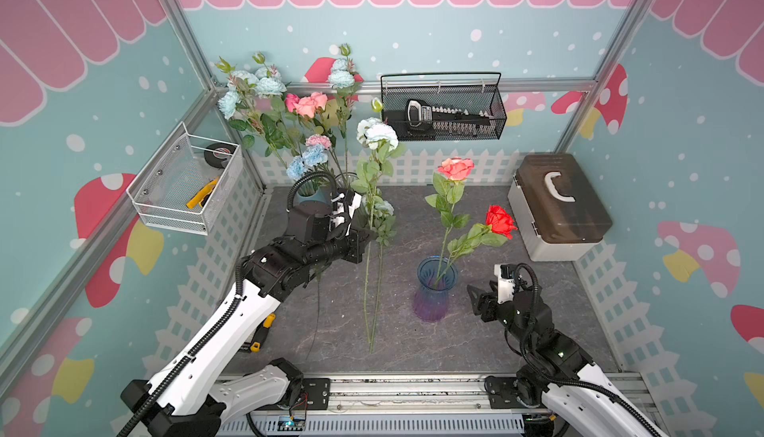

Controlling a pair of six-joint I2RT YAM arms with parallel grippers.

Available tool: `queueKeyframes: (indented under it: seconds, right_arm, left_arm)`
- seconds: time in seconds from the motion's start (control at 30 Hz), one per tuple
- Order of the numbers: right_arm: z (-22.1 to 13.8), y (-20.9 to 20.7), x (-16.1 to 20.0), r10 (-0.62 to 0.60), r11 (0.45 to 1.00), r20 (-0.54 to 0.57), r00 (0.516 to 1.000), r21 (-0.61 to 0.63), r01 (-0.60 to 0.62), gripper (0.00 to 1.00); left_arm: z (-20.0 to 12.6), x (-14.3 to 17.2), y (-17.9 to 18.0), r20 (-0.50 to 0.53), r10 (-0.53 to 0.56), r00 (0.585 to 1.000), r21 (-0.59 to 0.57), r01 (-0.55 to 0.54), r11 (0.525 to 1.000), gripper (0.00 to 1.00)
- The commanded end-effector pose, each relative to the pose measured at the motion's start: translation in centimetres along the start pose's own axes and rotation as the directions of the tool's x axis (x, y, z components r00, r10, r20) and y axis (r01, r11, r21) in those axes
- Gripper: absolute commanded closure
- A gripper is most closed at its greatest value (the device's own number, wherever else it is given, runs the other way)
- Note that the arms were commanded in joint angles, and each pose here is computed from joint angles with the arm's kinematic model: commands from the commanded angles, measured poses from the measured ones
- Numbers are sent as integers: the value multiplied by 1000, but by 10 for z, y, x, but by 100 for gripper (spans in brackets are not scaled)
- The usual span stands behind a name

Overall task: Pick out blue flowers from the vase
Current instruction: Place the flower at the center of the board.

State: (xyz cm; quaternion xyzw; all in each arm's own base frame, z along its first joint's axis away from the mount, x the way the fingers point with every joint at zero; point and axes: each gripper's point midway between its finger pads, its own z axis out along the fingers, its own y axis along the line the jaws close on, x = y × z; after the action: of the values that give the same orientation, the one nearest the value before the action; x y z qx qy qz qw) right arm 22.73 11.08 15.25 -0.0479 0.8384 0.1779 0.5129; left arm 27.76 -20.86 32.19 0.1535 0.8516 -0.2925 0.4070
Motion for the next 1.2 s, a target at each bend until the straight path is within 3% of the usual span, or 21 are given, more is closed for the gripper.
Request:
queueKeyframes:
  seconds: [0.0,0.3,0.8,1.17]
  right_arm:
    - [0,0,0,8,1000,7,1000,-3,-8,29]
    - [0,0,0,7,1000,9,1000,-4,-7,29]
    - [1,0,0,7,1000,6,1000,-3,-7,28]
    - [1,0,0,7,1000,6,1000,-2,-7,29]
  left_arm:
    - [11,3,0,-10,-52,999,58,52,997,100]
    - [58,33,38,-115,-133,984,17,136,991,100]
    - [155,56,38,-256,-206,944,158,251,955,100]
    - [215,85,69,-339,-251,907,51,284,957,100]
